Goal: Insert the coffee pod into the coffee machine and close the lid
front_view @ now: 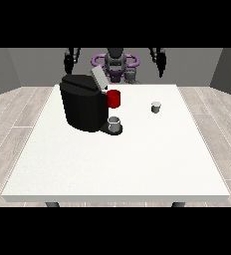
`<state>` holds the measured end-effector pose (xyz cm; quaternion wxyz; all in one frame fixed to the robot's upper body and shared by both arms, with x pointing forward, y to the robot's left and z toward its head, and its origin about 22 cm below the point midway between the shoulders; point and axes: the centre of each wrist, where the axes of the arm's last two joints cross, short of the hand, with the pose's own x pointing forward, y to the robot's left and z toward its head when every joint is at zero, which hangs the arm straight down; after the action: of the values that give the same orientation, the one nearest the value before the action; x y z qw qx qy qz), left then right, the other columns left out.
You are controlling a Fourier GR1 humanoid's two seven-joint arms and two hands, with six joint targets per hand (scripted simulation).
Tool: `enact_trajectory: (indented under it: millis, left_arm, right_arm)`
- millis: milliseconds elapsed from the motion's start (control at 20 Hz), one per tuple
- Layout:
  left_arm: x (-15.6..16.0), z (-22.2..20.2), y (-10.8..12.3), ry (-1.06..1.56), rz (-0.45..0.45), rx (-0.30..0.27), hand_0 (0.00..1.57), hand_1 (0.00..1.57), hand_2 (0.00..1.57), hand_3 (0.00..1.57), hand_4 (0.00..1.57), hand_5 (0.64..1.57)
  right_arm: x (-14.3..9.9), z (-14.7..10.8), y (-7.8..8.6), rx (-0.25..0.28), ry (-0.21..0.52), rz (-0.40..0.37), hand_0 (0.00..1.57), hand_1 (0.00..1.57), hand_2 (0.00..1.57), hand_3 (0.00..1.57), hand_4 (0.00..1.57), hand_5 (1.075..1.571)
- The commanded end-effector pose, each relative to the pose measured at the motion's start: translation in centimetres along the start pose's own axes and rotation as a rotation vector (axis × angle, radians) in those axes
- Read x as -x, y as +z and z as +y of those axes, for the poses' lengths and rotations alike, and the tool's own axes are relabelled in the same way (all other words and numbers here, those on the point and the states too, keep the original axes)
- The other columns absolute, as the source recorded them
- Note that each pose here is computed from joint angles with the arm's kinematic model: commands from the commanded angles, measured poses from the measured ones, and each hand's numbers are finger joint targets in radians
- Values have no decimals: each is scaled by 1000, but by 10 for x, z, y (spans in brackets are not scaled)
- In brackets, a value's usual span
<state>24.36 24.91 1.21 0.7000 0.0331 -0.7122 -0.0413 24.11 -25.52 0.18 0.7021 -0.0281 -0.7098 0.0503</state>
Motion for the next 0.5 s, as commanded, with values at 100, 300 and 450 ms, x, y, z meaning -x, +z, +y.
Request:
enact_trajectory:
  millis: [100, 300, 450]
  left_arm:
    - [13, 6, 12, 54, 6, 38, 0, 0, 0, 0, 319, 1571]
    - [25, 16, 17, 99, -154, 35, 0, 0, 0, 0, 319, 1571]
    - [25, 12, 28, 79, -78, 28, 0, 0, 0, 0, 282, 1571]
  right_arm:
    - [-5, 7, -3, 27, -23, 51, 0, 0, 0, 0, 128, 1571]
    - [15, -1, 8, 211, -69, -15, 0, 0, 0, 0, 128, 1571]
    - [23, 2, 23, 229, -91, 8, 0, 0, 0, 0, 94, 1571]
